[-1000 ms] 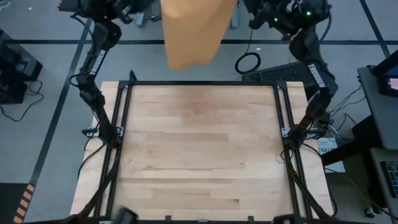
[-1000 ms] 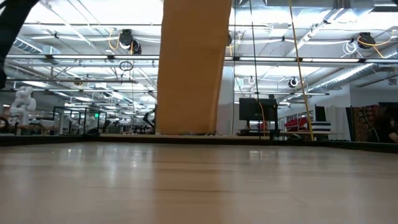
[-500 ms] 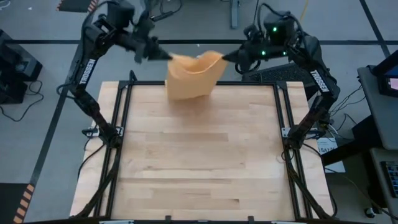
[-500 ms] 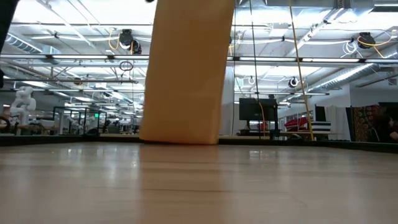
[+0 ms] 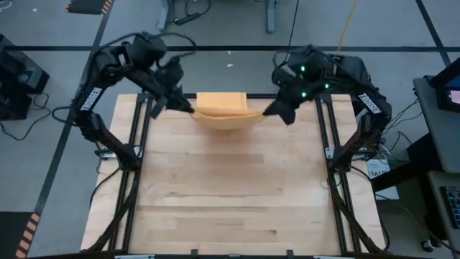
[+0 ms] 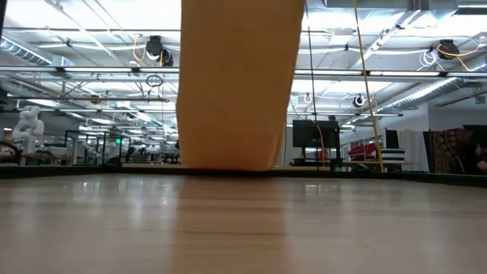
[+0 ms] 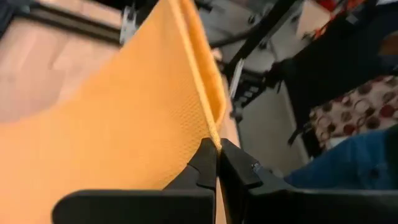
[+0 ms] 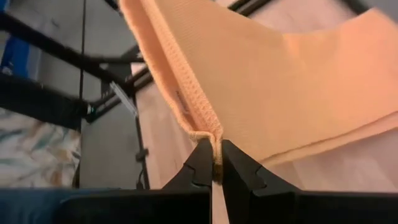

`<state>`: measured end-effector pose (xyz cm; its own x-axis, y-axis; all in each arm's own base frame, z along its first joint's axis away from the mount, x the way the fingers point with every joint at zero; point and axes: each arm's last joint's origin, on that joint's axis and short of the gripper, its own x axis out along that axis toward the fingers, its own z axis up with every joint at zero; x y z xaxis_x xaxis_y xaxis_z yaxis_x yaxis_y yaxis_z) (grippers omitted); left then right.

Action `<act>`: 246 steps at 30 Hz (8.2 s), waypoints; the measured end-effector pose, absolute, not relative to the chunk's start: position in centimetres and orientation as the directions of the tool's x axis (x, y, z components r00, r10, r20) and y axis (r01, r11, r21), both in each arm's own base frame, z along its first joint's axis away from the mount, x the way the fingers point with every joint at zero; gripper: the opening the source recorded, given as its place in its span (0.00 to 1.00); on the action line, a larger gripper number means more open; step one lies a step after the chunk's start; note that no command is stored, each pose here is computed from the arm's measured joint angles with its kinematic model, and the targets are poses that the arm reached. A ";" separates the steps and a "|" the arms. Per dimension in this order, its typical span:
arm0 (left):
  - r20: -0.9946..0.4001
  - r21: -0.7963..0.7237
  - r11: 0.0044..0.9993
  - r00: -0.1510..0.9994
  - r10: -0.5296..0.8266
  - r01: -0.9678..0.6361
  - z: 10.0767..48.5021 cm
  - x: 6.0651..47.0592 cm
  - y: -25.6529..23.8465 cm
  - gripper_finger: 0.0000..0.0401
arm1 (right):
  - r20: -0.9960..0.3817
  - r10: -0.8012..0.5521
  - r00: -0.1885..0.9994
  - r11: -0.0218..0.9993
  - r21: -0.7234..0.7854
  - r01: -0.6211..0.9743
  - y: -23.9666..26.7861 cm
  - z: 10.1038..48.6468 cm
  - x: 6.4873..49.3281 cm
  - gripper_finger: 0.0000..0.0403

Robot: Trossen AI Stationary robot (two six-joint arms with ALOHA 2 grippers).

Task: Roll towel
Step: Roll the yellow towel

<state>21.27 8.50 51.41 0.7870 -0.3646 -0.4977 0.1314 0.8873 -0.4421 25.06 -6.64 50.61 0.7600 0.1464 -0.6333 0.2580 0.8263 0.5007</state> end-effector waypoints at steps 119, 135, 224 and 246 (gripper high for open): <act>-0.748 -0.625 0.754 0.432 -0.503 -0.204 12.5 28.5 -11.5 0.01 | -0.666 0.548 0.507 0.784 0.620 -0.032 14.3 12.7 29.5 0.01; -0.765 -0.583 0.781 0.474 -0.436 -0.224 12.4 28.6 -11.4 0.02 | -0.694 0.529 0.488 0.794 0.608 0.003 14.3 11.2 29.7 0.01; -0.745 0.007 0.857 0.575 -0.339 0.515 13.5 24.7 -22.4 0.24 | -0.693 0.534 0.485 0.784 0.620 0.023 14.3 11.3 29.6 0.01; -0.743 0.187 0.847 0.636 -0.209 0.497 11.0 25.9 -21.9 0.27 | -0.693 0.534 0.484 0.783 0.621 0.026 14.3 11.3 29.6 0.01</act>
<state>25.92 -21.92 10.96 0.6356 -0.2085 -0.7433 0.4970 0.8473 0.1873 29.63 14.34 11.29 0.4844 0.5340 -0.6930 0.0257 0.7831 0.6214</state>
